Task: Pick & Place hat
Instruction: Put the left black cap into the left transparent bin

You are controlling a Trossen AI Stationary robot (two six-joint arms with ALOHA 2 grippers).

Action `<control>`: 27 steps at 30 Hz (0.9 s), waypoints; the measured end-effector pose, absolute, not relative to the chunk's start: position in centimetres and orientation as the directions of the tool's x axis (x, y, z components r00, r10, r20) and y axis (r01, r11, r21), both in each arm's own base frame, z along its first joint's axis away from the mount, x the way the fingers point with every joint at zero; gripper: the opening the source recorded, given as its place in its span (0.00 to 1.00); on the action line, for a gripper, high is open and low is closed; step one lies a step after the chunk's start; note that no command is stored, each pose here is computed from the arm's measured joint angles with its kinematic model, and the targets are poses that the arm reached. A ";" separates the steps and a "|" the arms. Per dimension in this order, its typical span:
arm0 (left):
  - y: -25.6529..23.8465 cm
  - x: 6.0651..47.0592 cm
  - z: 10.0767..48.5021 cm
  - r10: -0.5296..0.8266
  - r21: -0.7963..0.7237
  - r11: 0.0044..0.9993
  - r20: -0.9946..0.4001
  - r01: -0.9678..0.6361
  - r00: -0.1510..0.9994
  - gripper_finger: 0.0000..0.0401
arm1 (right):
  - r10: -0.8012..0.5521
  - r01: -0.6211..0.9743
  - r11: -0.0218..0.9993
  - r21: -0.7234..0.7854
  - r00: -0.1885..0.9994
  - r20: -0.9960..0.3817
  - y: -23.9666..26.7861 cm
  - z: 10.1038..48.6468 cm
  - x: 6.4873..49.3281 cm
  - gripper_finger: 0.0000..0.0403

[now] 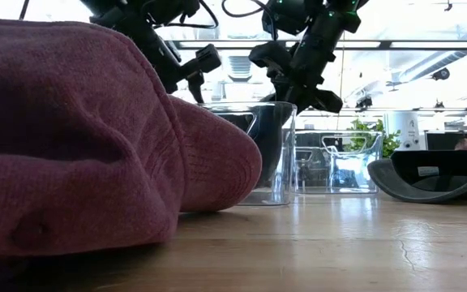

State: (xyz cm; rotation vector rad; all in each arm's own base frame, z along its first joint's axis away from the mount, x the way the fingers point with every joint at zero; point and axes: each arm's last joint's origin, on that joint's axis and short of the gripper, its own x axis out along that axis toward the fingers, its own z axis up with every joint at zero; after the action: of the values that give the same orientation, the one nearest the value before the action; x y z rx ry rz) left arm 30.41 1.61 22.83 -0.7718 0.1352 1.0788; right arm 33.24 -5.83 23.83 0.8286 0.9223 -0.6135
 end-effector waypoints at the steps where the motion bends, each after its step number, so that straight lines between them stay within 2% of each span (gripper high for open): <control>1: 1.6 30.4 22.8 0.742 -0.498 0.246 -0.456 -0.832 0.492 0.42 | -0.110 0.762 0.548 0.345 0.474 -0.874 -5.8 23.8 33.2 0.05; 8: 1.9 30.4 22.9 0.746 -0.497 0.243 -0.454 -0.833 0.488 0.42 | -0.108 0.756 0.560 0.339 0.472 -0.875 -5.7 23.8 33.2 0.14; 14: 2.1 30.5 22.9 0.748 -0.503 0.239 -0.451 -0.831 0.488 0.42 | -0.110 0.717 0.622 0.315 0.478 -0.871 -5.7 24.3 33.3 0.25; 22: 2.1 30.5 22.9 0.741 -0.505 0.241 -0.455 -0.829 0.493 0.42 | -0.101 0.701 0.675 0.232 0.400 -0.911 -5.6 25.3 32.5 0.36; 27: 2.1 30.5 22.9 0.740 -0.505 0.242 -0.456 -0.828 0.494 0.42 | -0.098 0.687 0.693 0.220 0.392 -0.915 -5.3 26.0 32.2 0.39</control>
State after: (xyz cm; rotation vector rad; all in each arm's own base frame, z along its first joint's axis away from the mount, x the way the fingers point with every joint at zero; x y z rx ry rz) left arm 30.50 2.06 22.91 -0.7774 0.1322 1.0764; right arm 32.17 -5.33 26.02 0.6492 1.0599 -0.5448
